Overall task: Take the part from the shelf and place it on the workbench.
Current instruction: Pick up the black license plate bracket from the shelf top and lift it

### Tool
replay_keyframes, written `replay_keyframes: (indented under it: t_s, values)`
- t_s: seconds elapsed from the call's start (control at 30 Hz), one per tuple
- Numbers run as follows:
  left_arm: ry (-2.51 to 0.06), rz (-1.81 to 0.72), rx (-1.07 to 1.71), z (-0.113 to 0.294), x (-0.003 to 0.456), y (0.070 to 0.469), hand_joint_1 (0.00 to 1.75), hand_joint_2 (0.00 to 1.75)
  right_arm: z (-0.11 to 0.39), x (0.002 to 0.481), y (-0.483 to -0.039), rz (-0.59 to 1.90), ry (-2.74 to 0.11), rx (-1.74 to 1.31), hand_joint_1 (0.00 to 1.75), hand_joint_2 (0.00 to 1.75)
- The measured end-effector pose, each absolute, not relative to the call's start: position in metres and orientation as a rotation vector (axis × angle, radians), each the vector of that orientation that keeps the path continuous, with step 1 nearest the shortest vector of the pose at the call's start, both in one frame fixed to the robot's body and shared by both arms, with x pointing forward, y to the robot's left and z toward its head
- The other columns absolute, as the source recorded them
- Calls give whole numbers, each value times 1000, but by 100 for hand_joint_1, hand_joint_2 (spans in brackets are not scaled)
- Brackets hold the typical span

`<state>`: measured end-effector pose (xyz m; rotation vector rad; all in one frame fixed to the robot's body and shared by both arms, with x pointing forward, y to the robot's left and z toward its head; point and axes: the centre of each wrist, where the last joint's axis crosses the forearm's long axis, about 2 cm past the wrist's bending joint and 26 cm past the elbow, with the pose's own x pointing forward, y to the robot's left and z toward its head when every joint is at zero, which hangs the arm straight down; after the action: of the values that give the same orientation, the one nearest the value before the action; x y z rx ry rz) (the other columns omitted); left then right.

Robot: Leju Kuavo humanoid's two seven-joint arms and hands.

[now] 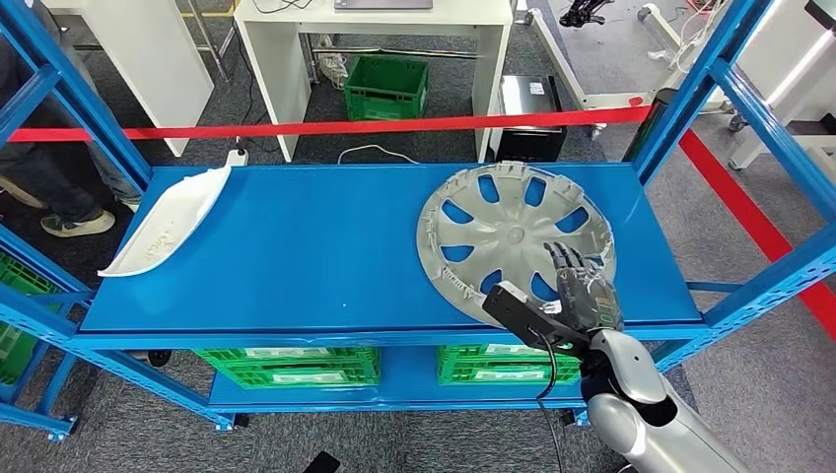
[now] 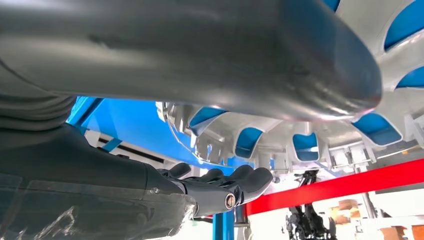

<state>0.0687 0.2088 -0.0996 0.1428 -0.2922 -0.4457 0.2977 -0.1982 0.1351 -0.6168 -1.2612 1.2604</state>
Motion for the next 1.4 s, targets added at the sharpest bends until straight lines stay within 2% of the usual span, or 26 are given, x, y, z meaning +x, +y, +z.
replay_keyframes:
  t_s: [0.87, 1.0, 1.4]
  values:
    - [-304, -472, 162, -99, 72, 208, 0, 0, 93, 300, -205, 1278, -1093, -582, 0, 0]
    - [-309, -475, 163, -98, 74, 208, 0, 0, 89, 303, -208, 1284, -1059, -622, 0, 175]
    - [-306, -475, 164, -98, 75, 208, 0, 0, 85, 308, -213, 1279, -1022, -662, 0, 175]
